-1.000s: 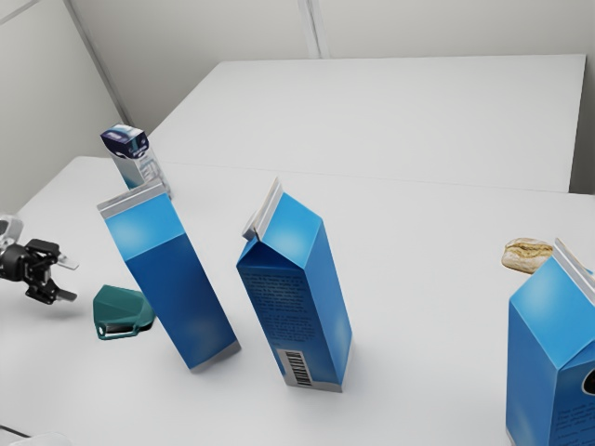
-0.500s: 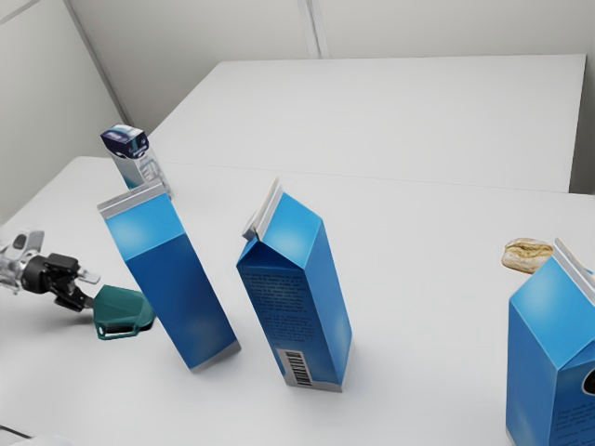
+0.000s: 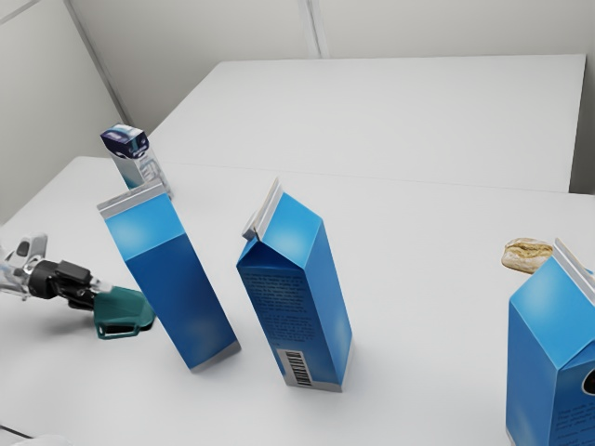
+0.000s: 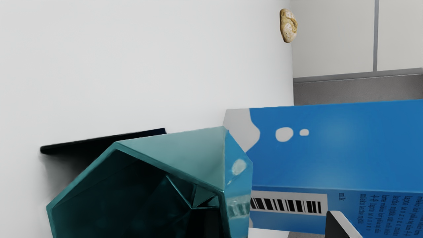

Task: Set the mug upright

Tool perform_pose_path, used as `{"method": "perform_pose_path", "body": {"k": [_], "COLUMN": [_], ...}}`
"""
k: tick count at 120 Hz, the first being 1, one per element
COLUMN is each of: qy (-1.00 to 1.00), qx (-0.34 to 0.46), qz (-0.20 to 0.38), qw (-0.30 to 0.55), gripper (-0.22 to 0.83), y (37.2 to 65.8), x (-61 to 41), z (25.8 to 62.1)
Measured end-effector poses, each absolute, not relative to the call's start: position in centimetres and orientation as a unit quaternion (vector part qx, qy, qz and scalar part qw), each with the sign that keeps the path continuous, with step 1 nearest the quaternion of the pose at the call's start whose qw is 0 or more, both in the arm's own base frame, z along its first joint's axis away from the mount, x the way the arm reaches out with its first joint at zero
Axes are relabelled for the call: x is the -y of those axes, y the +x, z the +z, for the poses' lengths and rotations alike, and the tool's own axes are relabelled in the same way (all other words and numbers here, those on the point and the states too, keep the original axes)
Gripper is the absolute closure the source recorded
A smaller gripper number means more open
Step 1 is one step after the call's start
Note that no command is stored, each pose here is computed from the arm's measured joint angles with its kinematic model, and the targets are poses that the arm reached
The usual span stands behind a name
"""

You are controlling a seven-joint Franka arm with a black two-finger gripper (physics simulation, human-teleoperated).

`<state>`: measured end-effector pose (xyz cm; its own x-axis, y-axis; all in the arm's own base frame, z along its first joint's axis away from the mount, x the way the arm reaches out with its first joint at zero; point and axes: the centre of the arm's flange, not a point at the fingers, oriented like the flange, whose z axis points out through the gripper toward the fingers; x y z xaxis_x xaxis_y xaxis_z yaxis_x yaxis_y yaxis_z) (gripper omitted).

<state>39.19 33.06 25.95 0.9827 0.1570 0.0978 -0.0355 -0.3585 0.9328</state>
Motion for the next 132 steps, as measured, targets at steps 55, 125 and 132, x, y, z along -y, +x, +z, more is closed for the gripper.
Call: {"method": "perform_pose_path", "body": {"k": [55, 125, 132], "qy": [0.816, 0.929, 0.931], "qx": [-0.037, 0.238, 0.262], "qz": [0.101, 0.142, 0.133], "qw": [0.567, 0.246, 0.217], "gripper": [0.75, 0.78, 0.78], "y": [38.8, 51.5, 53.1], "x": [-32.8, -30.1, -27.2], "z": [25.1, 62.0, 64.7]}}
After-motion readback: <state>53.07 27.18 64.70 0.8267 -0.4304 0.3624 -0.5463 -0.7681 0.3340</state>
